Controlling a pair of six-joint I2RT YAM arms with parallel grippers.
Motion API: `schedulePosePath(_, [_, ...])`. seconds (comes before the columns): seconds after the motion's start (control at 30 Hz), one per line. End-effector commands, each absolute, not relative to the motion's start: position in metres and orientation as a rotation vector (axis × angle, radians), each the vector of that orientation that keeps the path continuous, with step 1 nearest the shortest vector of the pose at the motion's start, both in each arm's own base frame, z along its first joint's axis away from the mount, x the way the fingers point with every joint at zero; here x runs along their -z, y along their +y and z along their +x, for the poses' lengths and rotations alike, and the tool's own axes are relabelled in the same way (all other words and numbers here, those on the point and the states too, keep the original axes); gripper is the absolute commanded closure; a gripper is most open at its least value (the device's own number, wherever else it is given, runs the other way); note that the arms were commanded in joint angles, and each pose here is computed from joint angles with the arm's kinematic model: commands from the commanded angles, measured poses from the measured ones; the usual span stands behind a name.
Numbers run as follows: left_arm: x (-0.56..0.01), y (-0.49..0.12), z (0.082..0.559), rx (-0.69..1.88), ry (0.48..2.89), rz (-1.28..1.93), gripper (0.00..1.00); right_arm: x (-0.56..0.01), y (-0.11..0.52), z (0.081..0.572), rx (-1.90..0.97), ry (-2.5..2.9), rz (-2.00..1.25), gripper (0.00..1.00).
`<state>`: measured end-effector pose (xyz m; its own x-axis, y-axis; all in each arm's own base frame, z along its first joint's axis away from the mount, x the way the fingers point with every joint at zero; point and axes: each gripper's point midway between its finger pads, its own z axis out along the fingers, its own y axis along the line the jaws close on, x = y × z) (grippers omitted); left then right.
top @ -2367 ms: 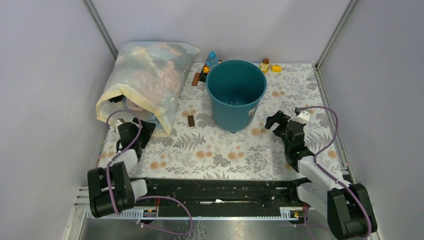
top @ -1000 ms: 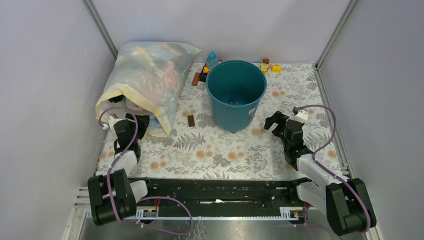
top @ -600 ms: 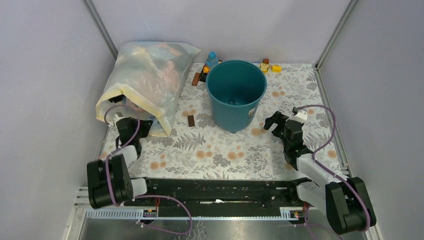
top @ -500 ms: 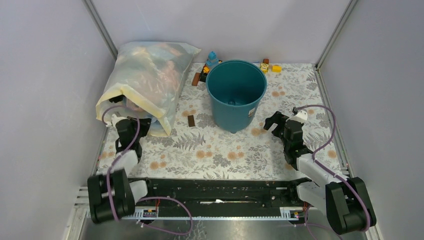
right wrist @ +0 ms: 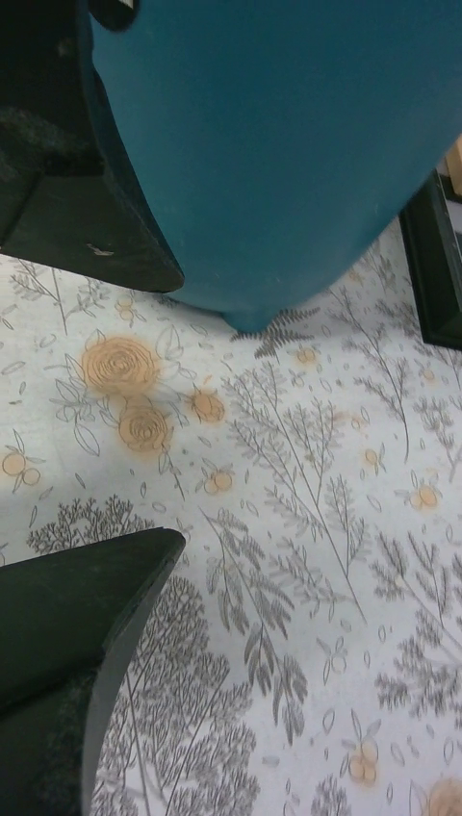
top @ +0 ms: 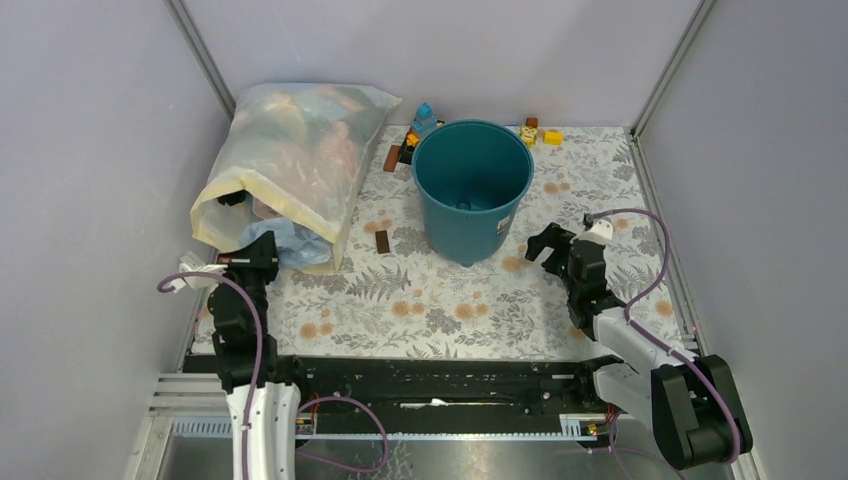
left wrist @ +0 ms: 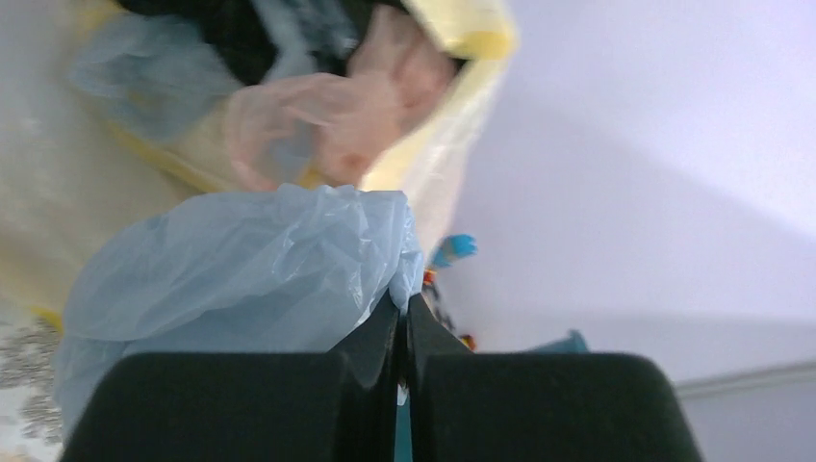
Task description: Put the trash bags into the trash bin
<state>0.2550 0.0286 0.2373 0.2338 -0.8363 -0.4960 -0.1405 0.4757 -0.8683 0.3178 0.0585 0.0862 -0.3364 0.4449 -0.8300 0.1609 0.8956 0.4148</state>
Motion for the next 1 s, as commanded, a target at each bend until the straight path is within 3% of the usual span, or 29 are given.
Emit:
schedulePosePath(0.0, [-0.298,-0.014,0.244,0.867,1.279,-0.877,1.0,-0.123,0.088,0.328,-0.469,1.824,0.291,0.0])
schedulePosePath(0.27, [-0.341,-0.07,0.25,1.11,1.456,-0.625,1.0,-0.132,0.134,0.323,-0.689,1.796,0.085,0.0])
schedulePosePath(0.6, [-0.401,-0.103,0.211,1.254,1.339,-0.379,1.0,-0.121,0.181,0.325,-0.788,1.85,-0.105,0.0])
schedulePosePath(0.97, [-0.403,-0.116,0.205,1.306,1.38,-0.283,1.0,-0.096,0.208,0.345,-0.753,1.982,-0.153,0.0])
